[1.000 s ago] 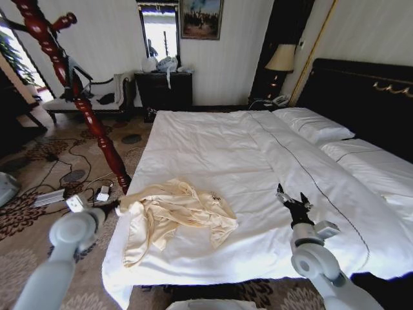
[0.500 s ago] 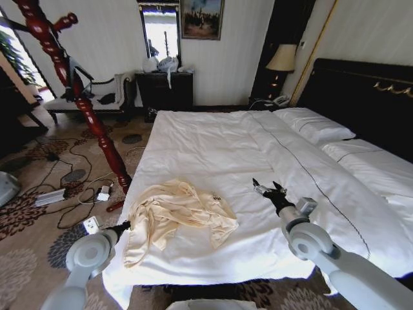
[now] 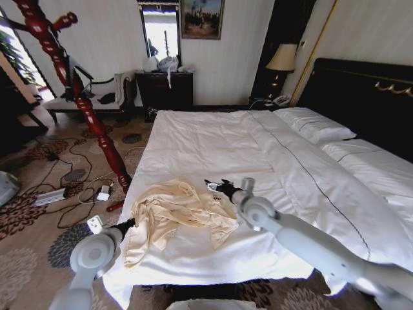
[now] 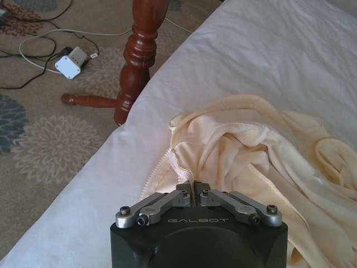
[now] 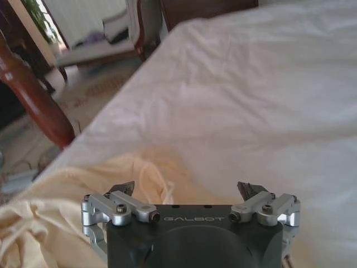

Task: Pick up the clothes from the bed and hang them on the clothes hanger.

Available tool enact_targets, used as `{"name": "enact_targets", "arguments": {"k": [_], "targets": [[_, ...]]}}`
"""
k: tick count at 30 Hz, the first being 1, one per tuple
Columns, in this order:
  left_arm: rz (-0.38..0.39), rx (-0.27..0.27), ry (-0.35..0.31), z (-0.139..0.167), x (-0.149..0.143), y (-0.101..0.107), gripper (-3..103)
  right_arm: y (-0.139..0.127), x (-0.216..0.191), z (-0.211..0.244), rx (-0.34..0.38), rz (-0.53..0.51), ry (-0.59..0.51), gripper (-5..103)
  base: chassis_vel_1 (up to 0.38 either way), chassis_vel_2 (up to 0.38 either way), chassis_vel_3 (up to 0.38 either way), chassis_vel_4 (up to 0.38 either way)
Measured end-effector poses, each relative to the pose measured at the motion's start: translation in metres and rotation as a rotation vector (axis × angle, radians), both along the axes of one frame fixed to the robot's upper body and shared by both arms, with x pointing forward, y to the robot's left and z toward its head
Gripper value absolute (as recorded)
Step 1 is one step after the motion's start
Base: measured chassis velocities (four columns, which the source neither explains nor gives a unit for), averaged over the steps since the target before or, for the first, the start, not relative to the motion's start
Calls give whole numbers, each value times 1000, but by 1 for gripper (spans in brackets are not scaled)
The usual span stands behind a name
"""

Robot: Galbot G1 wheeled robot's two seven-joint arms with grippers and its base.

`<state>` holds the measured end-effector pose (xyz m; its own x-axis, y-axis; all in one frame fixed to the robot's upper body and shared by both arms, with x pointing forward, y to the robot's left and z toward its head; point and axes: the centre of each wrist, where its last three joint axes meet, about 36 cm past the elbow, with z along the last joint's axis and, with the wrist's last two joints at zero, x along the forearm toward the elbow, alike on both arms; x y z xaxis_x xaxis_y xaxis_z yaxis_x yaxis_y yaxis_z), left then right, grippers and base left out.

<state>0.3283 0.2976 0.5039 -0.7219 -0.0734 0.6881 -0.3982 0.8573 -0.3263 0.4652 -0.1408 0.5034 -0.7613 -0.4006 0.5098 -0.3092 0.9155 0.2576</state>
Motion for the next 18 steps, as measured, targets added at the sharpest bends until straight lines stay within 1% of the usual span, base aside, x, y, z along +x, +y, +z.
{"name": "enact_targets", "arguments": {"k": [1,2,3,8,12,18], "targets": [[1,2,-7,3,-1,0,2,11,5,-1,-39,-6,48,100,0,0,0,0],[1,3,-11,4,-2,0,2,17,8,-3,-62,-9,75,100,0,0,0,0],[2,6,-18,7,-5,0,2,27,15,-8,-103,-19,106,100,0,0,0,0],[-1,8,-28,12,-11,-2,2,39,27,-21,-135,-36,122,100,0,0,0,0],[3,10,-30,14,-13,-2,2,56,45,-32,-152,-61,115,100,0,0,0,0],[10,19,-26,12,-10,2,2,66,57,-31,-173,-87,103,101,0,0,0,0]]}}
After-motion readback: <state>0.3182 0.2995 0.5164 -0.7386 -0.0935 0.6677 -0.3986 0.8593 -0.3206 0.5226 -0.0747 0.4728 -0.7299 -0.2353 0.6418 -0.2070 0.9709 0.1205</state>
